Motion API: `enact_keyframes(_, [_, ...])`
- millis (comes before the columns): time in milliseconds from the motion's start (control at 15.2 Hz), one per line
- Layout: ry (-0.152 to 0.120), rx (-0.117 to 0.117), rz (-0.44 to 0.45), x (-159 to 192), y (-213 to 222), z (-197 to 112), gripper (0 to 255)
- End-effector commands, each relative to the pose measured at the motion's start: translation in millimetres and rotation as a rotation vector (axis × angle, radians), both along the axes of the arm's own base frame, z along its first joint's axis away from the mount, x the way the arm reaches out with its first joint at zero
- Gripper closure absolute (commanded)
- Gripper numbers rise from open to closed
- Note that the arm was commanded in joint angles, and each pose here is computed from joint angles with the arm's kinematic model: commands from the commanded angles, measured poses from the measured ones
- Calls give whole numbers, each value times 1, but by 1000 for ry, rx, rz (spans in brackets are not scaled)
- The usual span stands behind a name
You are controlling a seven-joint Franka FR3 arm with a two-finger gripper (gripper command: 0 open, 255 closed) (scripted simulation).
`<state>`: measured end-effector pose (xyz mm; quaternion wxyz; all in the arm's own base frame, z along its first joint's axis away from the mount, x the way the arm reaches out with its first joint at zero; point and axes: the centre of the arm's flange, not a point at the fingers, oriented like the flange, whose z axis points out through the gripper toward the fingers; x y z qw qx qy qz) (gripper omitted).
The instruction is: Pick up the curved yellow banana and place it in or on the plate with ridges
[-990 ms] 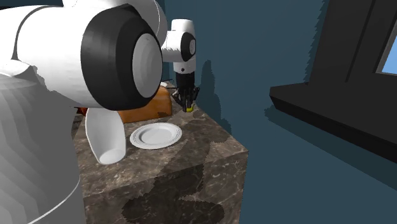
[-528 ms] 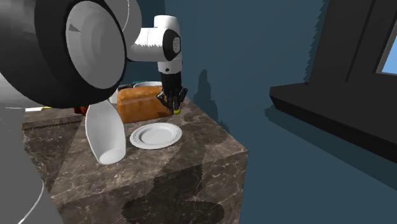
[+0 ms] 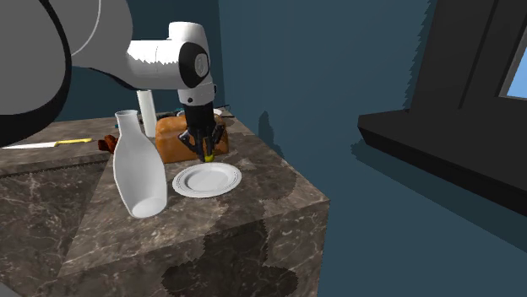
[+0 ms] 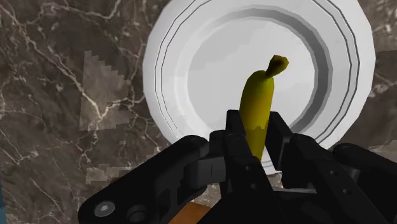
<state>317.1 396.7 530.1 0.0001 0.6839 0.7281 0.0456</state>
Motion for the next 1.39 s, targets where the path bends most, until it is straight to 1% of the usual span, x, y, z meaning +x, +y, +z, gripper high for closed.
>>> enact_keyframes(0, [0,0,-1,-2,1,-11,255])
enact_keyframes(594, [0,0,-1,-2,1,-58,255])
enact_keyframes(1056, [0,0,-1,-2,1,-58,255])
enact_keyframes(1122, [0,0,-1,-2,-1,-58,0])
enact_keyframes(1320, [0,1,-1,-1,-4,-62,0])
